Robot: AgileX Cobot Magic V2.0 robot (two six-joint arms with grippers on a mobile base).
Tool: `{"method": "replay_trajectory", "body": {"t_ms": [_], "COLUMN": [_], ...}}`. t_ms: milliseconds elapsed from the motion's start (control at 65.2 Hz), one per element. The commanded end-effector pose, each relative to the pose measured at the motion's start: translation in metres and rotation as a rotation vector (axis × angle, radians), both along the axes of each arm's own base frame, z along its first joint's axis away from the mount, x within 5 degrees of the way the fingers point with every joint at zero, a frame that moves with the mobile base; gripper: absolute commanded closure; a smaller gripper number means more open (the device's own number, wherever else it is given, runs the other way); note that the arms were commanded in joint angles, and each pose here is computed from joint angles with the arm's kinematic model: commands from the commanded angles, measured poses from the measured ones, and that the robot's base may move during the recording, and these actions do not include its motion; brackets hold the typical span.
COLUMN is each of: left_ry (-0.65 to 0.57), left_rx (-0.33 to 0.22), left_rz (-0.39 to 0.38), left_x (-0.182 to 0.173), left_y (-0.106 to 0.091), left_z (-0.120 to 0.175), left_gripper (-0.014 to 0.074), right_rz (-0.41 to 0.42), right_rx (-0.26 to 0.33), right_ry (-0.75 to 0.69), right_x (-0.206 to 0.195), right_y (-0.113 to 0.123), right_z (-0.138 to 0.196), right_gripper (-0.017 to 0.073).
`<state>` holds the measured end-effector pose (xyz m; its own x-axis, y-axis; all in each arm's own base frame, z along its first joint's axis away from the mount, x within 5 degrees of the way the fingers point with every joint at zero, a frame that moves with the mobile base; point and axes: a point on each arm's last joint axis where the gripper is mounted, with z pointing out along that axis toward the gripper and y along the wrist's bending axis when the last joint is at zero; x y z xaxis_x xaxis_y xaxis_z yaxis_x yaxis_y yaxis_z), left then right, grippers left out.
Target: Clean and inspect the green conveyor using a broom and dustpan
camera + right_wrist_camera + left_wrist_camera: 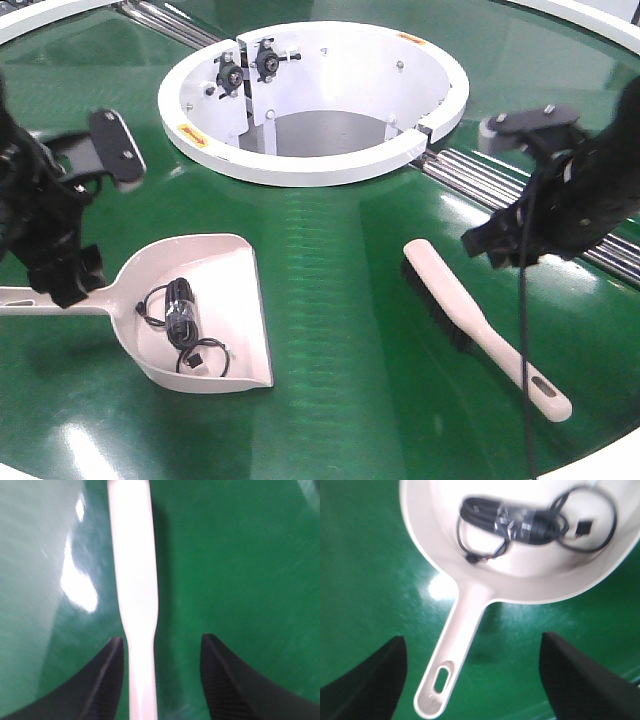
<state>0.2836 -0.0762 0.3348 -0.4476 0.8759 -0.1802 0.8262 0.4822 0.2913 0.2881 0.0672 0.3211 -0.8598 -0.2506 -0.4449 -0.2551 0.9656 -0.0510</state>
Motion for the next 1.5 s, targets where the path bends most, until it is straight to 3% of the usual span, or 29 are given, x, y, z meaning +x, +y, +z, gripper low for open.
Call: {"method": "replay_trajectory", "body": {"t_ms": [0,276,460,522,675,859,1028,1258,1381,1488], "left_ry": [-0.161,-0.449,-0.615,-0.691,-0.849,-0.98,-1.024,-0.961,-0.95,-0.93], "left_rx": [-0.097,-0.361,-0.452,-0.513,-0.674,-0.829,-0.888,-1.005,-0.991,-0.966], "left_rz": [0.004,0.115,0.146,0.166,0.223,0.262,0.276,0.376,0.377,0.377], "left_x": [-0.023,-0.084,-0.13,-0.145,-0.176,-0.199,-0.205,-0.208,-0.208,-0.208], "left_y": [0.002,0.013,0.028,0.033,0.043,0.05,0.052,0.053,0.053,0.053], "left_z": [0.042,0.106,0.135,0.14,0.118,0.055,-0.012,-0.056,-0.058,-0.061], "left_gripper": [0.0071,0.0071,0.0071,0.0071,0.0071,0.0071,0.0071,0.0089,0.0226,0.0507], "right_rz": [0.003,0.015,0.032,0.035,0.045,0.036,0.033,0.042,0.043,0.042], "right_rx": [0.043,0.116,0.126,0.136,0.154,0.228,0.261,0.264,0.264,0.261], "right_ry": [-0.235,-0.57,-0.705,-0.764,-0.911,-1.078,-1.133,-1.148,-1.147,-1.135], "right_x": [-0.018,-0.078,-0.113,-0.125,-0.157,-0.198,-0.221,-0.223,-0.222,-0.222], "right_y": [-0.007,-0.021,-0.029,-0.032,-0.039,-0.048,-0.052,-0.052,-0.052,-0.052], "right_z": [0.047,0.113,0.13,0.124,0.092,0.048,0.0,-0.041,-0.045,-0.046], "right_gripper": [0.0208,0.0208,0.0208,0.0208,0.0208,0.0208,0.0208,0.0208,0.0247,0.043]}}
